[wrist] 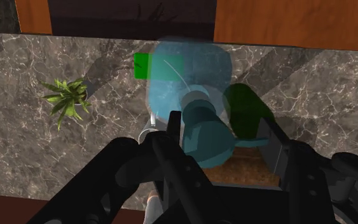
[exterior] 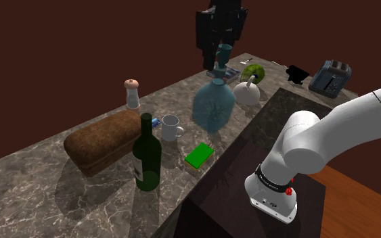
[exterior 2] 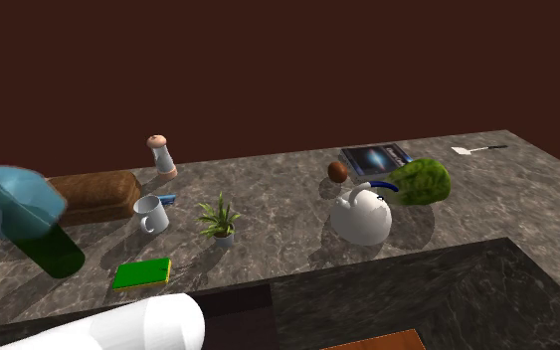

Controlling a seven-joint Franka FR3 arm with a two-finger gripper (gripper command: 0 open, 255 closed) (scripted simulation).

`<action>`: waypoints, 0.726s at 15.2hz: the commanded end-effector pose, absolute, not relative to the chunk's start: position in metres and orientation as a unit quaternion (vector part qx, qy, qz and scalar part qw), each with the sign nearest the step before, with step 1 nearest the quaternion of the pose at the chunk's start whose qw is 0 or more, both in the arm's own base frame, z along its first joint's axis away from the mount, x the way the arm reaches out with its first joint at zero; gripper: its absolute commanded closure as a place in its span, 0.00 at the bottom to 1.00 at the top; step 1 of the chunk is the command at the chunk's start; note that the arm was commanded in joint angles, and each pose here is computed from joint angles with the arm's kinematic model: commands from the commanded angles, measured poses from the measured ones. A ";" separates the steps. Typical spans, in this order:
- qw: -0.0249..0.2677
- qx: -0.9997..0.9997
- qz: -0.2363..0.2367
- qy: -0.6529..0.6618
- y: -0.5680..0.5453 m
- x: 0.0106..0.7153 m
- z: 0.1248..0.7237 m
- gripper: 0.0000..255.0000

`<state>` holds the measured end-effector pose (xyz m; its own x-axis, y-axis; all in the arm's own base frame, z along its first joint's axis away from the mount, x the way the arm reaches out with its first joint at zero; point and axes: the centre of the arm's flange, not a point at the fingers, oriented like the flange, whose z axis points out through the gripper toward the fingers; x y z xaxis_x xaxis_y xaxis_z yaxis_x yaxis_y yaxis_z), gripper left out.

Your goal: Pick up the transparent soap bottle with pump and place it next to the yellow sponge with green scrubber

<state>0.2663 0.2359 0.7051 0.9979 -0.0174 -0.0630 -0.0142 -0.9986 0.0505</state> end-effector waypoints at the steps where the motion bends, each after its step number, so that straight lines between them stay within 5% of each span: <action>1: 0.025 0.999 -0.032 -0.009 0.253 0.255 0.711 1.00; 11: 0.025 0.999 -0.032 -0.009 0.253 0.255 0.658 1.00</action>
<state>0.2544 0.2535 0.6626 0.9978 -0.0187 -0.0641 -0.0154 -0.9986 0.0505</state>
